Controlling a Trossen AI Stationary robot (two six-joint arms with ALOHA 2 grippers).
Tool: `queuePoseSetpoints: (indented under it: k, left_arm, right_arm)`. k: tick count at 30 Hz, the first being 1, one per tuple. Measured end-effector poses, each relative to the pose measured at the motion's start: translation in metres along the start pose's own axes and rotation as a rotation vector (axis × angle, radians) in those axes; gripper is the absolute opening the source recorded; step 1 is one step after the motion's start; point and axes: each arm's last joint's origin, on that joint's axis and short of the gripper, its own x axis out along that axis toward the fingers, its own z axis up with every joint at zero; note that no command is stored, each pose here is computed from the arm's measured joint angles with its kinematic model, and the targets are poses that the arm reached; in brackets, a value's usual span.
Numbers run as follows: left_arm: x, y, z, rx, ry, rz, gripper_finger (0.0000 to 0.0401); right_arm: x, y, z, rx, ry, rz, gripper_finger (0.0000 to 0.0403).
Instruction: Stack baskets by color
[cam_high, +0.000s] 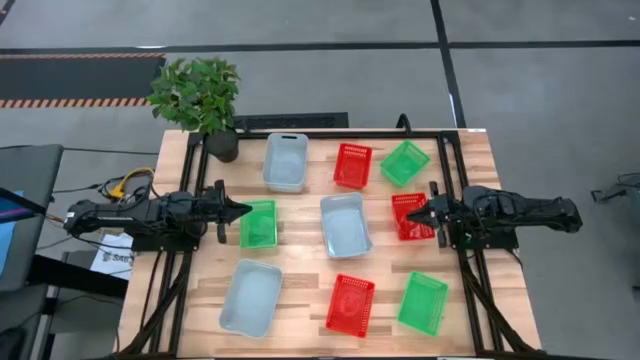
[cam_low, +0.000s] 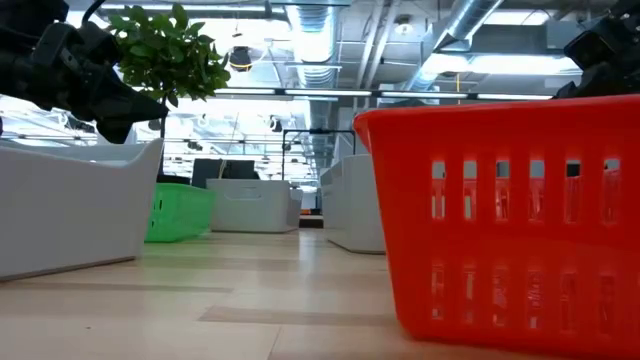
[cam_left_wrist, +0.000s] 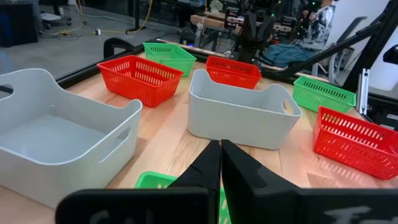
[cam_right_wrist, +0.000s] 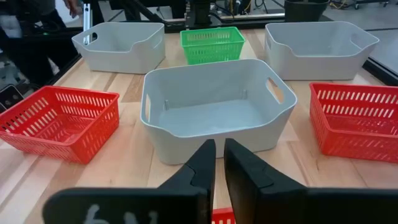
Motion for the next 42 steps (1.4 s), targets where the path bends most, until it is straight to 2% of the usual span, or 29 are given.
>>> queuePoseSetpoints:
  k: [32,42]
  left_arm:
    - [0.0002,-0.0002,0.0009,-0.003,-0.014,-0.002,0.0]
    - [0.0002,-0.0005,0.0021,-0.213,-0.027,-0.009,0.0]
  right_arm:
    - [0.0,0.0,-0.0001,0.0,0.0,0.0,0.006]
    - [0.0,0.0,0.0,-0.001,0.0,0.0,0.006]
